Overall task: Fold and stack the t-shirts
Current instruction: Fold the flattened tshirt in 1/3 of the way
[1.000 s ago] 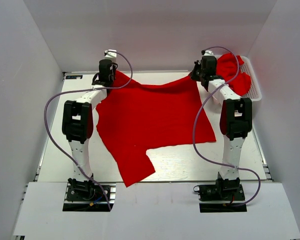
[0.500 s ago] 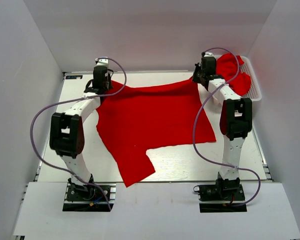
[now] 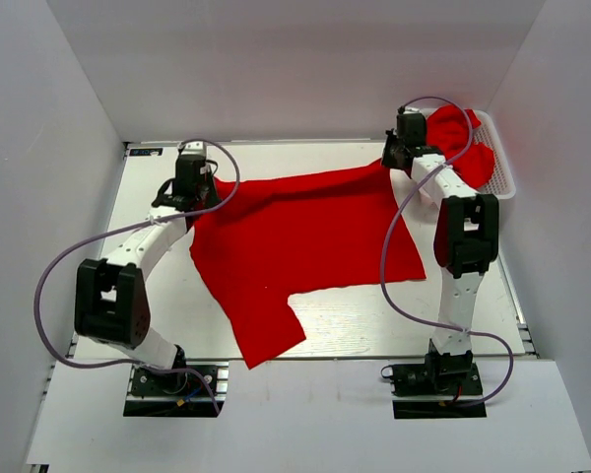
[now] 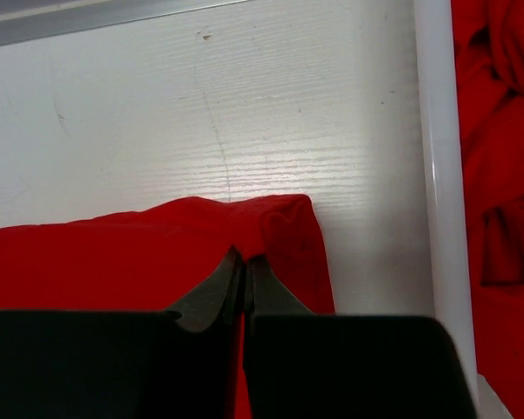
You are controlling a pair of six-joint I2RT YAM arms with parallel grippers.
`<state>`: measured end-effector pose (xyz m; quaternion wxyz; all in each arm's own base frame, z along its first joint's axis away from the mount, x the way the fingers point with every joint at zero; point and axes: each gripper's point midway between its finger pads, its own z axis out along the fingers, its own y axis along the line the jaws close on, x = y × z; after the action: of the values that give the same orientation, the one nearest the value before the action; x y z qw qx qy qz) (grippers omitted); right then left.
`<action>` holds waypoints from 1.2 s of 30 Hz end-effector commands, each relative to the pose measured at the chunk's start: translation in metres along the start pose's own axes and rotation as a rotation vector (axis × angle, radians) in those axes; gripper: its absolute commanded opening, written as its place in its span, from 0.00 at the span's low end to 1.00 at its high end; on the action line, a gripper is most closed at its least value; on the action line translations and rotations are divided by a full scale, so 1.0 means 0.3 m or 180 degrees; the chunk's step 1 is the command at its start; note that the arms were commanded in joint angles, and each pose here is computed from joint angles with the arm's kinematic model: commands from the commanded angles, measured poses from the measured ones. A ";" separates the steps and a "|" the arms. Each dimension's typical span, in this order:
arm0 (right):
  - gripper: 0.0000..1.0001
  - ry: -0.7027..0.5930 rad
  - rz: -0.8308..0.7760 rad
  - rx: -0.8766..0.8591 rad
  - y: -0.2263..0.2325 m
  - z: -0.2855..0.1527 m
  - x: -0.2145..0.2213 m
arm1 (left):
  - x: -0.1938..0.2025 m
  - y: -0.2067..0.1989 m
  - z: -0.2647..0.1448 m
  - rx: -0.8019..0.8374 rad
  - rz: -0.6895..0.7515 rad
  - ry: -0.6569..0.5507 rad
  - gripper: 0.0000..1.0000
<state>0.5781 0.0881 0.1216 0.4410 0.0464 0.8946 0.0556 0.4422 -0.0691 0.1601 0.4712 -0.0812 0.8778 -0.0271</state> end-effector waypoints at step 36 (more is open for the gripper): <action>0.00 0.0138 -0.0289 0.0265 -0.058 -0.144 -0.084 | 0.248 -0.157 -0.361 0.1034 -0.0606 0.1188 0.00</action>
<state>0.5553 0.0726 0.1392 0.3975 0.0205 0.9173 0.0079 0.3084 -0.1199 0.1311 0.2869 -0.1001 0.9316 -0.1996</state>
